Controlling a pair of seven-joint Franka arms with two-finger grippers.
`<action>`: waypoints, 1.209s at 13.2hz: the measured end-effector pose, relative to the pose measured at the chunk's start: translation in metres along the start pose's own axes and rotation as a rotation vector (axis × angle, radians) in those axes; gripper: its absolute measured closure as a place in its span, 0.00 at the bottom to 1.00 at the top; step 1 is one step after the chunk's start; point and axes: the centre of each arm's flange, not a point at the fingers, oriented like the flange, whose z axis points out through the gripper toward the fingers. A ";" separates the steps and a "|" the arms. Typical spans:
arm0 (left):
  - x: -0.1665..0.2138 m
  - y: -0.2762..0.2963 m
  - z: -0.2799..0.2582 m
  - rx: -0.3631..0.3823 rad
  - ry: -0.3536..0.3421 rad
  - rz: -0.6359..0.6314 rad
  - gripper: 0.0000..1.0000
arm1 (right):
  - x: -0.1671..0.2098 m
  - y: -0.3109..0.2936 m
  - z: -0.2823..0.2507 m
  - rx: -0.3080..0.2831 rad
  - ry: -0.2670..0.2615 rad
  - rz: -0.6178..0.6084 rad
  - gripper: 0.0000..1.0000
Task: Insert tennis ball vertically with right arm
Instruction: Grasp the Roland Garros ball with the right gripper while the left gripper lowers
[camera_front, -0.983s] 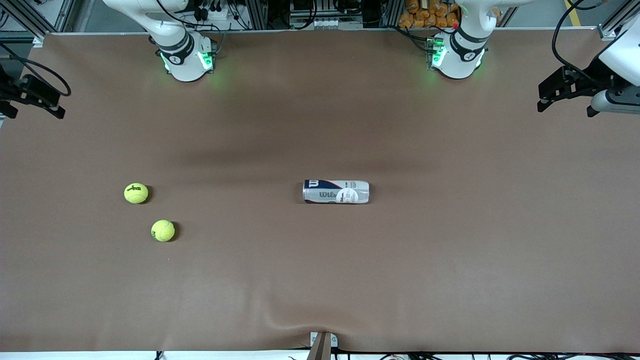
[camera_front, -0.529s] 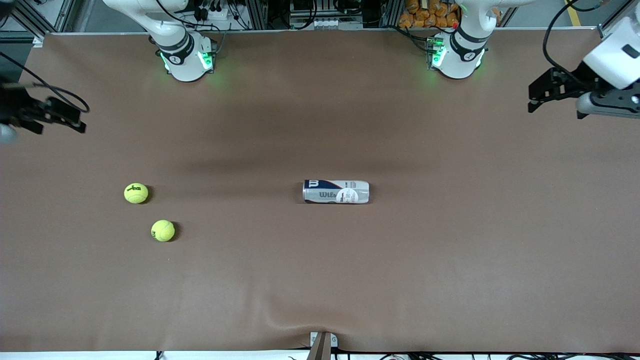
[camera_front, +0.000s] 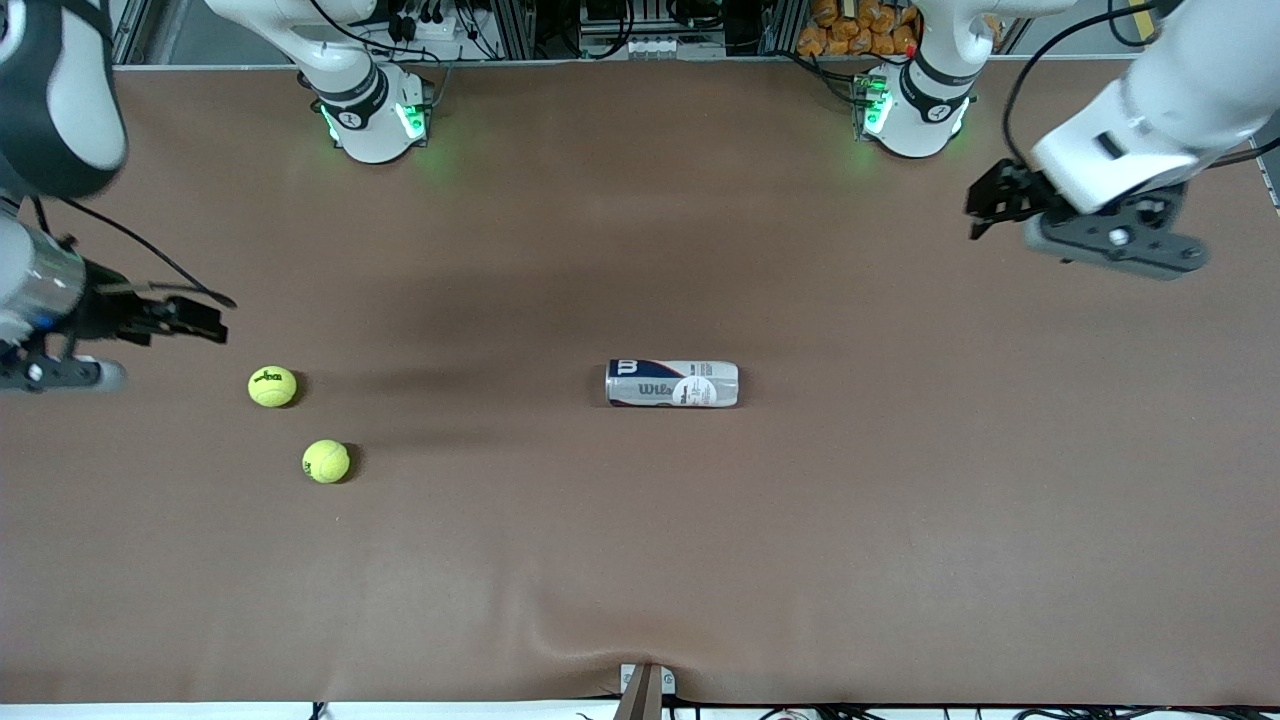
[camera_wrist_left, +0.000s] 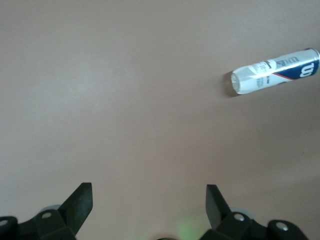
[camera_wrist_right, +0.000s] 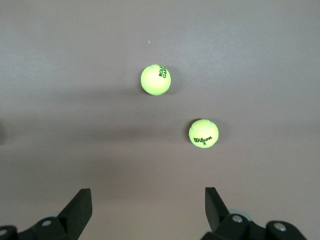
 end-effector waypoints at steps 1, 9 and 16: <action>0.005 0.013 0.006 -0.001 -0.006 0.024 0.00 | 0.008 0.001 0.014 0.000 -0.007 0.001 0.00; 0.053 0.153 0.068 -0.017 -0.021 0.261 0.00 | 0.072 0.005 0.137 -0.001 0.012 0.005 0.00; 0.078 0.241 0.153 -0.033 -0.029 0.425 0.00 | 0.102 0.005 0.243 -0.006 0.036 0.002 0.00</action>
